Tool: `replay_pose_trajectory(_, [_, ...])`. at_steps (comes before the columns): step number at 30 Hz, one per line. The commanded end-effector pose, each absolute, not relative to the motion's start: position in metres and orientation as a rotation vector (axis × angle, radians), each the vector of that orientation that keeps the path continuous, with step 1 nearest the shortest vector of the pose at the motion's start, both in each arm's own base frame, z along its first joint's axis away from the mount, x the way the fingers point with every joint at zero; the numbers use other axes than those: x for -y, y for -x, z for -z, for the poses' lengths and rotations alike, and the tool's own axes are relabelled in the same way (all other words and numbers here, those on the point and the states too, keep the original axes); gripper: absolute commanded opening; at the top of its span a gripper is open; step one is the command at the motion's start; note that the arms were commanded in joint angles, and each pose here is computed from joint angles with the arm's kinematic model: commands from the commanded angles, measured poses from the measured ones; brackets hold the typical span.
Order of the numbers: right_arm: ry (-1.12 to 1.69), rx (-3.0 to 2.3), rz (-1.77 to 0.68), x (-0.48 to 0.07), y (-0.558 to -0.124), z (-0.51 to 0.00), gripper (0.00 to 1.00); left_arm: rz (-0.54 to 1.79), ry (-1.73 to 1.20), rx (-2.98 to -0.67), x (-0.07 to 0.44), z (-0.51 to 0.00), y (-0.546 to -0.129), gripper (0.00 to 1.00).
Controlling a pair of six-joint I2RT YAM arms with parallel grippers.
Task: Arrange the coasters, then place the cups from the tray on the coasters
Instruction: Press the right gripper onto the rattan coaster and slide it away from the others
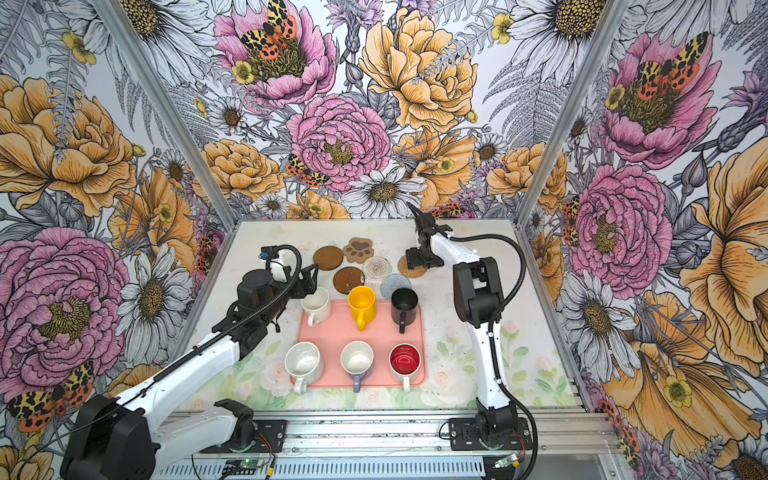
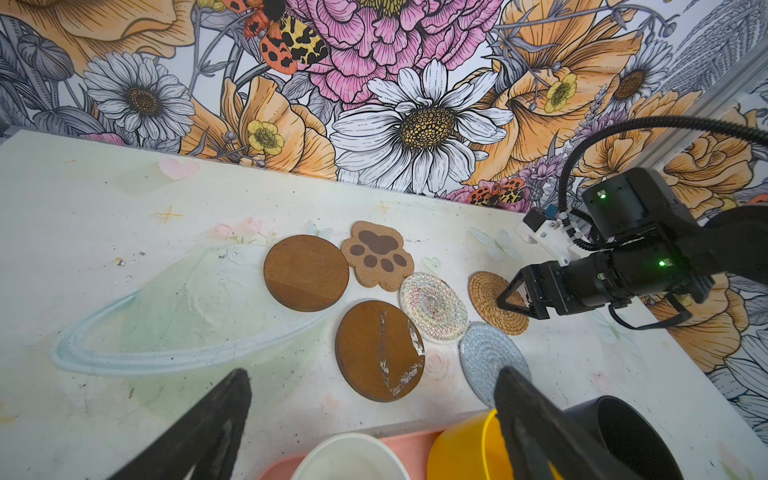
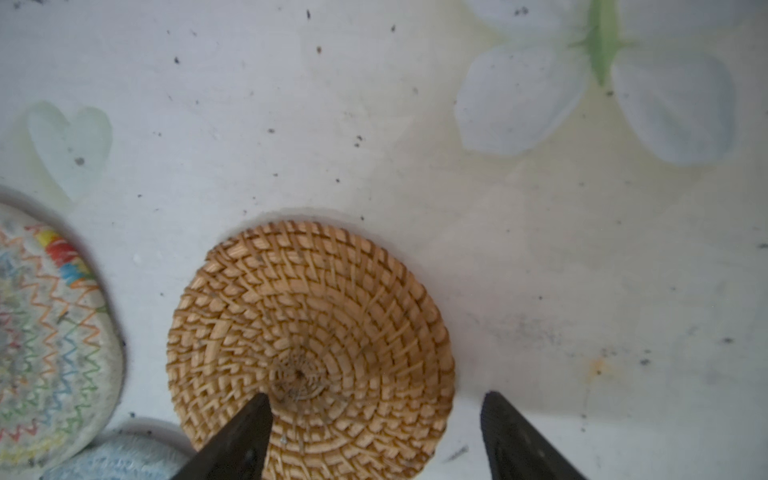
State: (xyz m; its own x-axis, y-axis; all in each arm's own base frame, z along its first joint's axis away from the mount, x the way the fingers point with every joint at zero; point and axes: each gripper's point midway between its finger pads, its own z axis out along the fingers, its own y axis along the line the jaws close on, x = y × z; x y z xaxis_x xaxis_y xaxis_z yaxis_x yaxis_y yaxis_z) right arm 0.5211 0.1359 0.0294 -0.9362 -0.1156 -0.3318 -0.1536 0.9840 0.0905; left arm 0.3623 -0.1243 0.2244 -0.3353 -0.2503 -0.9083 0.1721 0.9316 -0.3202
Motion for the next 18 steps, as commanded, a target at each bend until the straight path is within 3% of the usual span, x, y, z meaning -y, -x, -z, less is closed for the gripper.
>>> replay_pose_trajectory(1, [0.170,-2.778,-0.217,-0.143,-0.522,-0.042,0.78,0.423,0.036,-1.858,0.126,-0.229,-0.361,0.93])
replay_pose_trajectory(9, [0.170,-2.743,-0.305,-0.161,-0.533,-0.052,0.45,0.433,0.037,-1.858,0.128,-0.230,-0.361,0.92])
replay_pose_trajectory(18, [0.176,-2.763,-0.331,-0.172,-0.532,-0.040,0.29,0.429,0.035,-1.860,0.127,-0.231,-0.361,0.93])
